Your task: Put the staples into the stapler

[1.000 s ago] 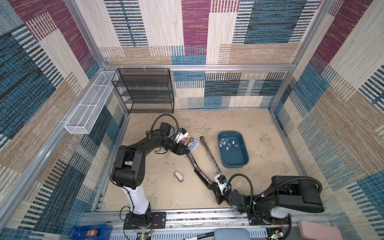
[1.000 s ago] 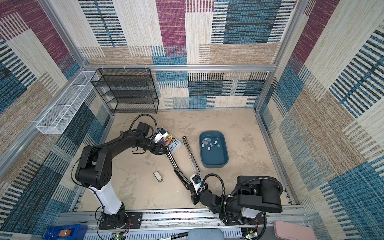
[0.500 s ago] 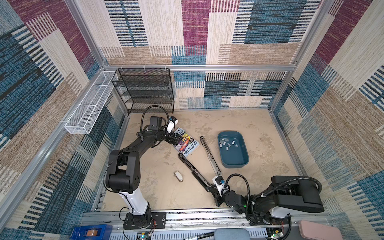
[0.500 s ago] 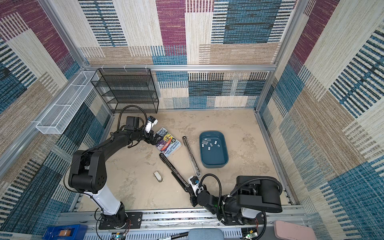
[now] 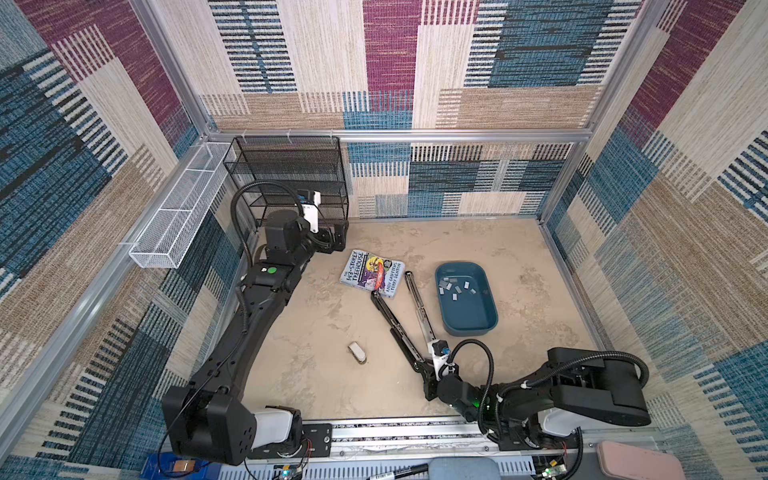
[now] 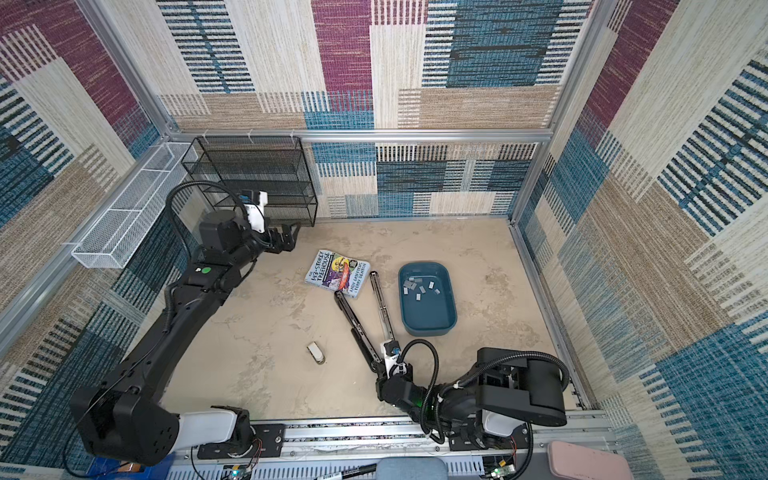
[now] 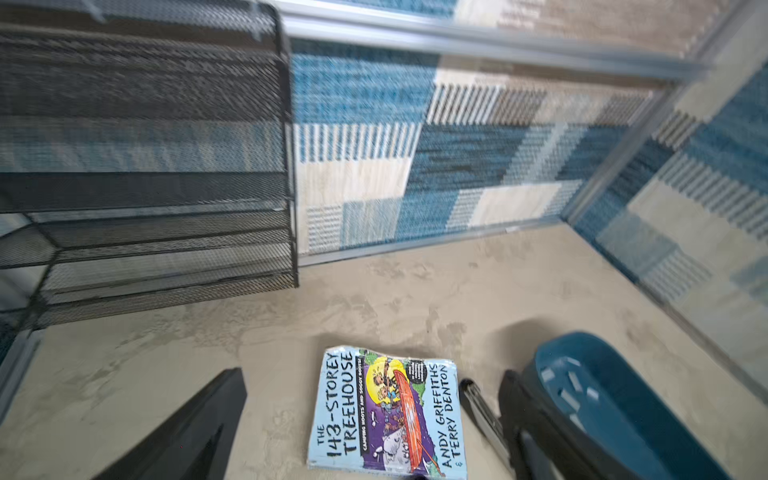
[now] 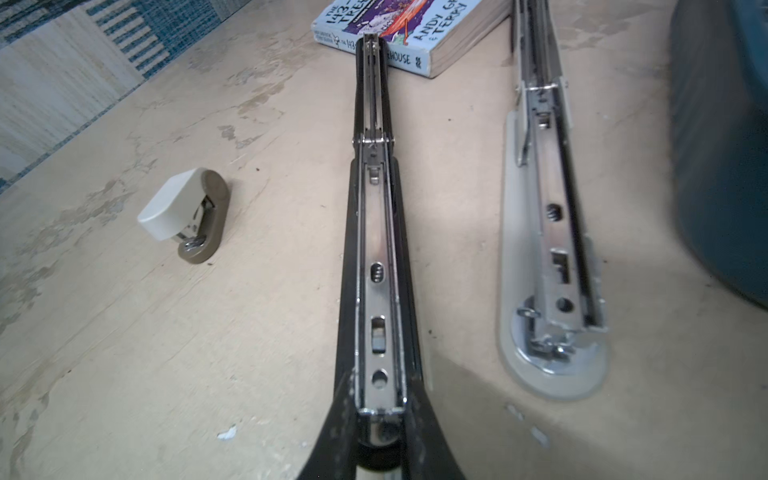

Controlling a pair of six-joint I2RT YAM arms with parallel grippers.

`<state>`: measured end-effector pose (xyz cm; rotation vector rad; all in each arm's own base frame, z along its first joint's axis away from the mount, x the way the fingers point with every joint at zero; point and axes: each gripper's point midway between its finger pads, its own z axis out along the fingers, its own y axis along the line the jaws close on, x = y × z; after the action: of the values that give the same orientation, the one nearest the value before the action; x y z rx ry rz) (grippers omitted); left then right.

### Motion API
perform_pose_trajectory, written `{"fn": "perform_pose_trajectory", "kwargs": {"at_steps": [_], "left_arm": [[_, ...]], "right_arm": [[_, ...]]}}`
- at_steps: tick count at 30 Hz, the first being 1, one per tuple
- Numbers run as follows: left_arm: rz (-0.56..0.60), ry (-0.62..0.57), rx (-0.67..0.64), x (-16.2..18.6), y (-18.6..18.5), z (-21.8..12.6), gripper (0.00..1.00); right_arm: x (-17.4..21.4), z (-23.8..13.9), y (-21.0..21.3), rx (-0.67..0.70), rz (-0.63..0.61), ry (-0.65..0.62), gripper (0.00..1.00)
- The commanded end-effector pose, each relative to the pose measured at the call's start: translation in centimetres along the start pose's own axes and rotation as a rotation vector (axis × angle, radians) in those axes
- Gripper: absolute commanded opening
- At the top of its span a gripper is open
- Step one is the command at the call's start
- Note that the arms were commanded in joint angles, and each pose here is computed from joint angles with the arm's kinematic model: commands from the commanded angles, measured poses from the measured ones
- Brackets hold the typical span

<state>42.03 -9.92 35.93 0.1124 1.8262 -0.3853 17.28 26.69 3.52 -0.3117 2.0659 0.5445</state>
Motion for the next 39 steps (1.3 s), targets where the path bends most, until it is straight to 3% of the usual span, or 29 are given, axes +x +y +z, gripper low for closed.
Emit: {"fn": "perform_pose_trajectory", "kwargs": {"at_steps": [1,3,6,9,11,13,16,18,20,22,26,33,39], "left_arm": [[-0.206,0.003,0.089,0.6,-1.6,-1.5,0.99],[-0.18,0.0,0.196,-0.1,-3.7,-2.6,0.99],[-0.096,0.064,0.236,-0.5,-4.9,-3.8,0.99],[0.081,0.091,0.324,0.0,-6.4,-4.7,0.99],[0.225,0.076,0.378,0.8,-7.1,-5.0,0.99],[0.427,0.081,0.441,2.8,-8.0,-5.2,0.95],[0.771,0.158,0.656,7.9,-10.1,-7.5,0.84],[1.021,0.255,0.75,12.7,-10.0,-9.2,0.82],[1.289,0.394,0.808,17.7,-8.5,-10.6,0.81],[1.441,0.516,0.84,21.9,-7.0,-11.3,0.81],[1.594,0.61,0.986,27.8,-6.2,-13.7,0.8],[1.704,0.681,1.114,31.9,-6.3,-14.8,0.72],[1.749,0.703,1.132,34.5,-6.3,-12.9,0.68]], "right_arm": [[1.3,0.0,-2.6,0.103,-0.011,0.057,0.0],[1.5,0.3,-2.8,0.113,-0.016,0.071,0.0],[1.4,0.7,-2.4,0.103,-0.028,0.084,0.0],[0.6,0.7,-2.1,0.112,-0.015,0.068,0.0],[-0.1,0.4,-2.1,0.116,0.001,0.052,0.1],[-0.8,0.1,-1.8,0.107,0.007,0.042,0.19],[-1.7,-0.3,-1.3,0.093,0.005,0.032,0.39],[-2.7,-0.6,-1.0,0.084,-0.002,0.018,0.55],[-3.8,-1.0,-0.7,0.075,-0.007,-0.007,0.63],[-5.1,-1.6,-0.5,0.063,-0.001,-0.04,0.68],[-8.0,-3.3,-0.6,0.02,0.022,-0.124,0.76],[-12.1,-5.4,-3.8,0.036,0.058,-0.232,0.83],[-14.1,-6.8,-7.0,0.076,0.109,-0.331,0.89]]}}
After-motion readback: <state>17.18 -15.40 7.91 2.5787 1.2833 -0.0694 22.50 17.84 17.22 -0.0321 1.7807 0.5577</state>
